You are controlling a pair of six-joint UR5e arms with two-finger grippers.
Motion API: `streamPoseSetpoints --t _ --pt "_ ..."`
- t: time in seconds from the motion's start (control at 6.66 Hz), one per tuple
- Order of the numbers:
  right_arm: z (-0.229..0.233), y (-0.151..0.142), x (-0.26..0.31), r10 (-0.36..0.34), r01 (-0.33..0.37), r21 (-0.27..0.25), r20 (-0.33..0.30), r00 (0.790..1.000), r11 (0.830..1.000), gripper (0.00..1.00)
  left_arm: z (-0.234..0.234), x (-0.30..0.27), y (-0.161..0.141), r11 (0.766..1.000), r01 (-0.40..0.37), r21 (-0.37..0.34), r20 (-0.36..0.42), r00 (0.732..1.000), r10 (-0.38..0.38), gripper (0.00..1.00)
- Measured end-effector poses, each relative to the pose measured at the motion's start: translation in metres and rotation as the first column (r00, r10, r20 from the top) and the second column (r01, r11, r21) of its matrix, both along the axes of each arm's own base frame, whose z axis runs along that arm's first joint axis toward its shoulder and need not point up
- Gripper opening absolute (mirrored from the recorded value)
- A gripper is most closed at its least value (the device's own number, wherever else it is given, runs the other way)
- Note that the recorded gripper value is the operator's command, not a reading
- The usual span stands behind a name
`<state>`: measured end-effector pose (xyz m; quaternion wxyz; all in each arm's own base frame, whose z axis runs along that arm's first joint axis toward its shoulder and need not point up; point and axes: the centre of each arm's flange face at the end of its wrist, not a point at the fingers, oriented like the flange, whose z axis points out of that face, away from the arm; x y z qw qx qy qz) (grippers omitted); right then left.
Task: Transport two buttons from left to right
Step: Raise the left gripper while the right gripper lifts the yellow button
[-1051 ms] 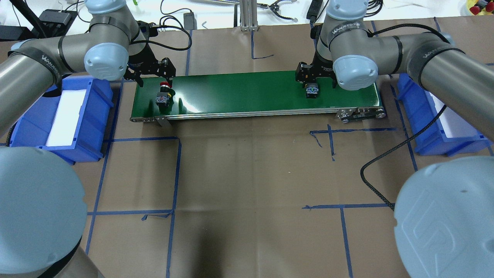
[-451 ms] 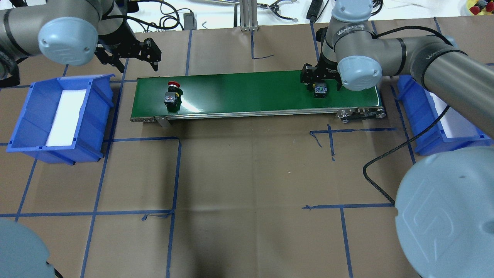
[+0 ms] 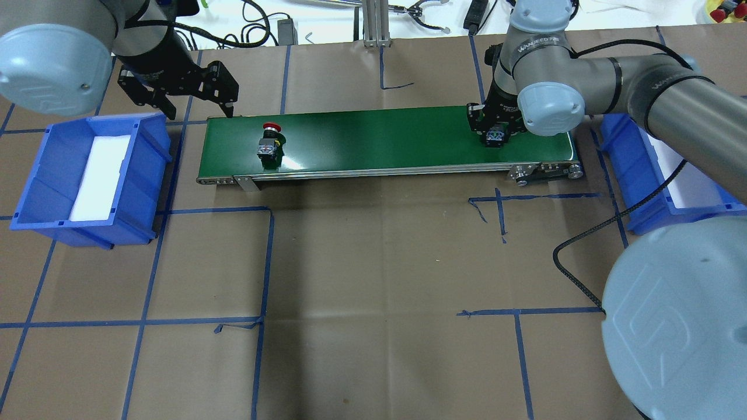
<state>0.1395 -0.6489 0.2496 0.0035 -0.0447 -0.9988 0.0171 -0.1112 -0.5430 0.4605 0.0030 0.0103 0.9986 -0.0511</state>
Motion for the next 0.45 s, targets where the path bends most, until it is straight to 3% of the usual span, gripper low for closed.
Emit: streamPoseSetpoints --t 0.15,0.45 --pt "0.002 0.001 -0.002 0.001 -0.001 0.009 0.000 1.000 1.000 0.02 0.010 -0.006 0.025 1.000 0.007 -0.011 0.002 1.000 -0.007 1.00" --pt "0.032 0.000 -0.019 0.012 -0.012 -0.031 0.000 1.000 0.999 0.02 0.008 -0.007 0.050 1.000 0.014 -0.005 0.008 1.000 -0.013 1.00"
